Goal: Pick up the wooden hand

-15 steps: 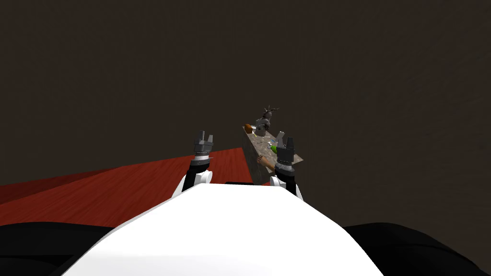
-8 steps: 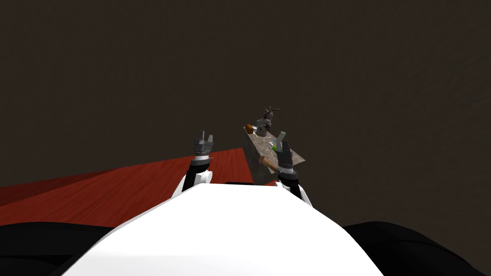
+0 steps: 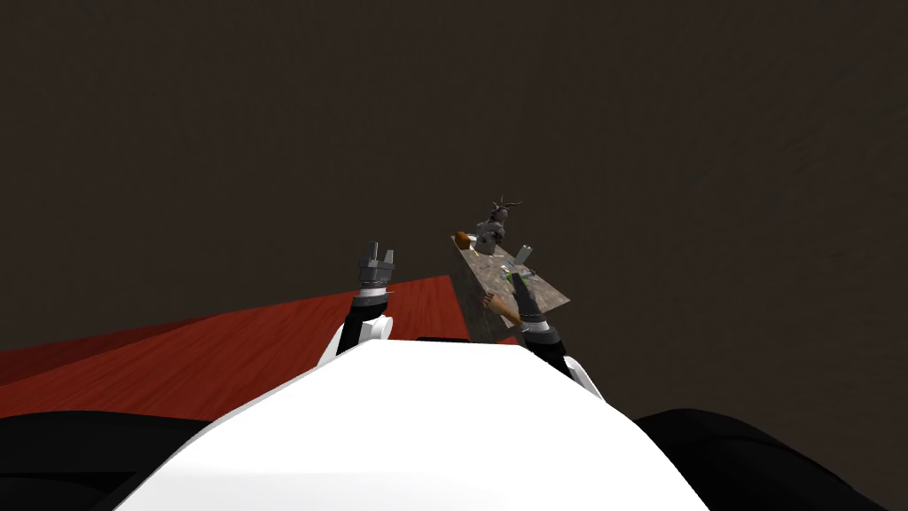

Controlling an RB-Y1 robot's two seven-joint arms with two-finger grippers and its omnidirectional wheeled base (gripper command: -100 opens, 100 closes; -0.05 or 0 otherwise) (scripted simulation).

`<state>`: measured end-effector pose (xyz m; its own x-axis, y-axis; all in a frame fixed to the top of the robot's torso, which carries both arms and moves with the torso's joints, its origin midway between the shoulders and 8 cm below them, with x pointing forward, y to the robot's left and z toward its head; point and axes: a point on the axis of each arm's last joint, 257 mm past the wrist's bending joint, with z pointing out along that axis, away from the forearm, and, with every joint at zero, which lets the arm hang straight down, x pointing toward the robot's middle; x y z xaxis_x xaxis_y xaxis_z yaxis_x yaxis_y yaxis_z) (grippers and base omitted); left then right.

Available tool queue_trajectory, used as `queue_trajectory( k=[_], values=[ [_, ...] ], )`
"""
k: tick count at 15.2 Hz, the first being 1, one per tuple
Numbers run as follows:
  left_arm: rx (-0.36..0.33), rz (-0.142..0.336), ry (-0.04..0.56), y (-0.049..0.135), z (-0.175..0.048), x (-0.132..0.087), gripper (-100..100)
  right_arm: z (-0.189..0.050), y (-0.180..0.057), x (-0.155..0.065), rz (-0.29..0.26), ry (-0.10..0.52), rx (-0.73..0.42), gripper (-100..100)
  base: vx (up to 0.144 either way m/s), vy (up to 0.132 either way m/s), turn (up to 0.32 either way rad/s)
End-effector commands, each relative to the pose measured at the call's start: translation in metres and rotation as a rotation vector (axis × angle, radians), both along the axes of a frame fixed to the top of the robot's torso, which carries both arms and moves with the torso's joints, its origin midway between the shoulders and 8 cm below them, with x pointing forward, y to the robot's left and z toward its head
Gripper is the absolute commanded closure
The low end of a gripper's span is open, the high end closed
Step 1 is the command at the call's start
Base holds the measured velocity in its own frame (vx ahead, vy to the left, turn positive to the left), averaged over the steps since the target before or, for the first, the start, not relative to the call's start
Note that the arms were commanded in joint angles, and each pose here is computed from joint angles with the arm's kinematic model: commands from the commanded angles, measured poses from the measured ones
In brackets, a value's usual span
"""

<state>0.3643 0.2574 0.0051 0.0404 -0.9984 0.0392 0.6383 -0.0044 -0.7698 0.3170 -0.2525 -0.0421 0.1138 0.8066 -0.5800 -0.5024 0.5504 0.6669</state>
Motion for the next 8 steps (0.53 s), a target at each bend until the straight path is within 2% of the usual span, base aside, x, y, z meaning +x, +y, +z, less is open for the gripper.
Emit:
queue_trajectory(
  k=[1,2,3,4,5,6,7,8],
  values=[
    [0.0,0.0,0.0,0.0,0.0,0.0,0,-0.013,-0.003,-0.002,-0.007,0.045,-0.05,-100,0.058,0.042,-0.012],
    [0.0,0.0,0.0,0.0,0.0,0.0,0,-0.028,-0.009,-0.006,-0.018,0.096,-0.107,-100,0.06,0.039,-0.012],
    [0.0,0.0,0.0,0.0,0.0,0.0,0,-0.029,-0.008,-0.006,-0.015,0.101,-0.111,-100,0.056,0.032,-0.014],
    [0.0,0.0,0.0,0.0,0.0,0.0,0,-0.045,-0.015,-0.01,-0.025,0.154,-0.171,-100,0.065,0.036,-0.012],
    [0.0,0.0,0.0,0.0,0.0,0.0,0,-0.046,-0.015,-0.011,-0.023,0.158,-0.174,-100,0.068,0.037,-0.017],
    [0.0,0.0,0.0,0.0,0.0,0.0,0,-0.063,-0.022,-0.017,-0.036,0.214,-0.232,-100,0.081,0.034,-0.016],
    [0.0,0.0,0.0,0.0,0.0,0.0,0,-0.064,-0.022,-0.017,-0.029,0.218,-0.24,-100,0.081,0.029,-0.015],
    [0.0,0.0,0.0,0.0,0.0,0.0,0,-0.078,-0.029,-0.022,-0.039,0.265,-0.299,-100,0.083,0.03,-0.013]
  ],
)
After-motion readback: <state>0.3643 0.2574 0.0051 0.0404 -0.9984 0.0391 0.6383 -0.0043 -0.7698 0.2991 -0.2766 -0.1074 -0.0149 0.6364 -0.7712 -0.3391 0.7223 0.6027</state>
